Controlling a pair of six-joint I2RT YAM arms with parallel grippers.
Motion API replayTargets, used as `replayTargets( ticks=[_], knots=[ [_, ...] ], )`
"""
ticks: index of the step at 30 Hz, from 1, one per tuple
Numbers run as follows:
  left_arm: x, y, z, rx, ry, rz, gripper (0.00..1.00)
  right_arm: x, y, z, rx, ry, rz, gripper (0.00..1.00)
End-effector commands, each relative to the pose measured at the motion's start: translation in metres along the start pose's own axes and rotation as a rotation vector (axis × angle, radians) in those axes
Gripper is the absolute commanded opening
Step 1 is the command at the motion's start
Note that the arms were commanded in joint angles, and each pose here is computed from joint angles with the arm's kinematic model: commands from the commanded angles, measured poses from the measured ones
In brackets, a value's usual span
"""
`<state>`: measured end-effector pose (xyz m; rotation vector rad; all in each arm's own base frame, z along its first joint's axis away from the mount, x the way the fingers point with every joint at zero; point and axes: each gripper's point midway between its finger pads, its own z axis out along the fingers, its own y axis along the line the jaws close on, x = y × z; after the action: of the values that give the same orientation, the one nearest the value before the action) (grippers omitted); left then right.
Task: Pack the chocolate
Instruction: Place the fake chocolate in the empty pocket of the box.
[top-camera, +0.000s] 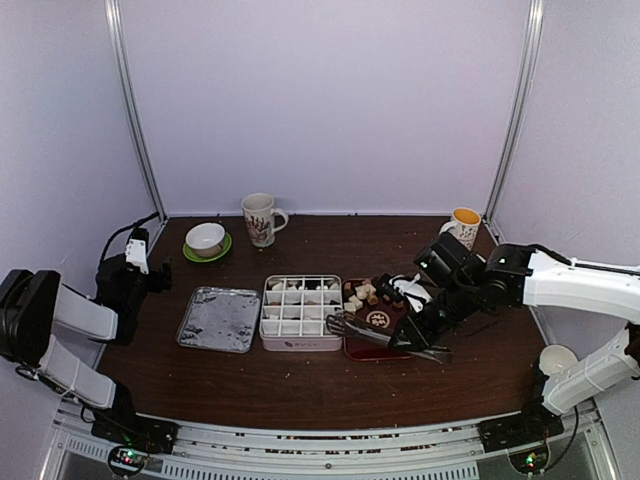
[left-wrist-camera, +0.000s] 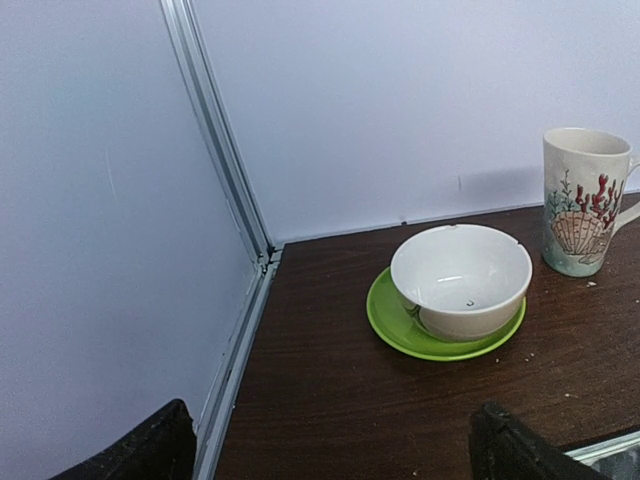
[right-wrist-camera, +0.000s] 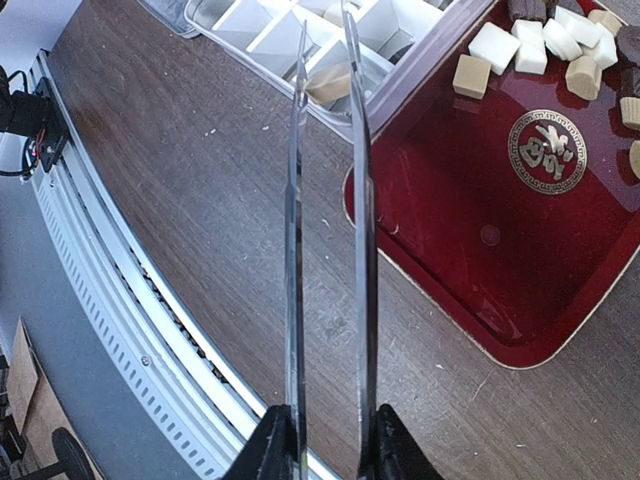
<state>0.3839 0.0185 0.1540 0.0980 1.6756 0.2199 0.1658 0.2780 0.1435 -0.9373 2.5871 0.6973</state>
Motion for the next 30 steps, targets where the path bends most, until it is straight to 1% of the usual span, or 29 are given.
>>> replayTargets(
  ticks=[1, 12, 21, 30],
  knots=[
    [-0.0122, 0.0030, 0.0029, -0.003, -0.040, 0.005, 0.98, -0.0079, -0.0007, 0.0001, 0.016, -0.028, -0.017, 0.28],
    [-0.0118, 0.0030, 0.0028, -0.003, -0.039, 0.005, 0.98, -0.0099, -0.0015, -0.0026, 0.024, -0.039, -0.020, 0.32],
    [-0.0121, 0.0030, 0.0029, -0.003, -0.040, 0.005, 0.98, -0.0107, -0.0015, -0.0041, 0.027, -0.045, -0.024, 0.33],
    [-0.0120, 0.0029, 0.0029, -0.003, -0.040, 0.005, 0.98, -0.0144, 0.0013, -0.0056, 0.018, -0.058, -0.027, 0.37]
  ],
)
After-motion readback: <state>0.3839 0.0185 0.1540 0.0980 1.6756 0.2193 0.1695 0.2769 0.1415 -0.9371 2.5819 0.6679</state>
